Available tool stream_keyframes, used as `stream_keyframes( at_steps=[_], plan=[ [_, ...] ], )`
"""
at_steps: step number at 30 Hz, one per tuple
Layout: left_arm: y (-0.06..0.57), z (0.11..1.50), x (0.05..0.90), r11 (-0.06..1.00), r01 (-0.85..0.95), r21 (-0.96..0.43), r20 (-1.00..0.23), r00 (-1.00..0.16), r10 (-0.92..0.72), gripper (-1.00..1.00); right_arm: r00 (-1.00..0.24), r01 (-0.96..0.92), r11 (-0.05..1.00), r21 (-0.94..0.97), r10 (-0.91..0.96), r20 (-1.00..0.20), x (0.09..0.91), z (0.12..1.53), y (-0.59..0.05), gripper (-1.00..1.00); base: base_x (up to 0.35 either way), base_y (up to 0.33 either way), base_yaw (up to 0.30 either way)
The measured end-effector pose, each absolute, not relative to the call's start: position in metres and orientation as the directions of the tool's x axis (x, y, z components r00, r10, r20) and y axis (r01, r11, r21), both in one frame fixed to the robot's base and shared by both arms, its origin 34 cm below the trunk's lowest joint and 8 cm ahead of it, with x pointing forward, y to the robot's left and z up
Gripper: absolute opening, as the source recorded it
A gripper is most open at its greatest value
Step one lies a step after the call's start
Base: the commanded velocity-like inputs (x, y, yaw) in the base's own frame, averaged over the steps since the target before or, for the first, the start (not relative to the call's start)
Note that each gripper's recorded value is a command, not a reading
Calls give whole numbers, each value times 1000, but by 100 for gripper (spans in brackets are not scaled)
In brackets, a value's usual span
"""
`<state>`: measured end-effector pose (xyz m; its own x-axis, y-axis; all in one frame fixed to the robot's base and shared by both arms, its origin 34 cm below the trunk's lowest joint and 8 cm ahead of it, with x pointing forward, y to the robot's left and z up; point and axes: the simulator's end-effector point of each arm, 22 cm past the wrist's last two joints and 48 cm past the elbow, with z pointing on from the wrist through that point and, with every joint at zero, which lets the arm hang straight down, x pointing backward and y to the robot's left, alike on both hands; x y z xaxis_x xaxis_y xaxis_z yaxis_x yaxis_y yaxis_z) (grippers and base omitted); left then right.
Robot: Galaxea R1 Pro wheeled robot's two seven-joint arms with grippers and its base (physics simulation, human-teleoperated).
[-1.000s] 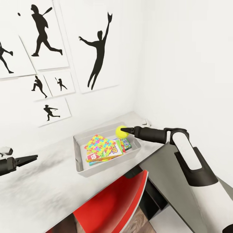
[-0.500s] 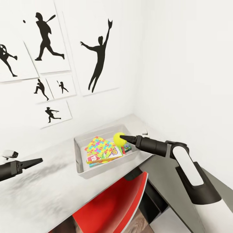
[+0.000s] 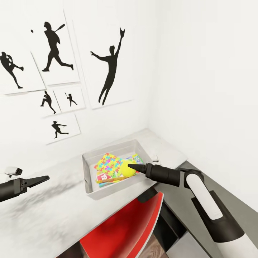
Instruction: Put all the toys in the child's room - the three board games (two on the bed and one on the table), the two jigsaw puzzles on the table, and the tennis ball on the table - inside the toy box on the table in the child's room.
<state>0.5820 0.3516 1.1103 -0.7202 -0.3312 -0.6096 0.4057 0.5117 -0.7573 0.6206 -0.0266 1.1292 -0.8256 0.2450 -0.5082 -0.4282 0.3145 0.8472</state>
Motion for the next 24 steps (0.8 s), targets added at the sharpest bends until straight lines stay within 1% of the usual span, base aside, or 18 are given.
stream_keyframes(
  at_steps=[24],
  plan=[
    [351, 1128, 577, 513, 435, -740, -638, -697, -328, 100, -804, -461, 324, 826, 240, -544, 615, 1146, -27, -100, 0, 0, 0]
  ],
)
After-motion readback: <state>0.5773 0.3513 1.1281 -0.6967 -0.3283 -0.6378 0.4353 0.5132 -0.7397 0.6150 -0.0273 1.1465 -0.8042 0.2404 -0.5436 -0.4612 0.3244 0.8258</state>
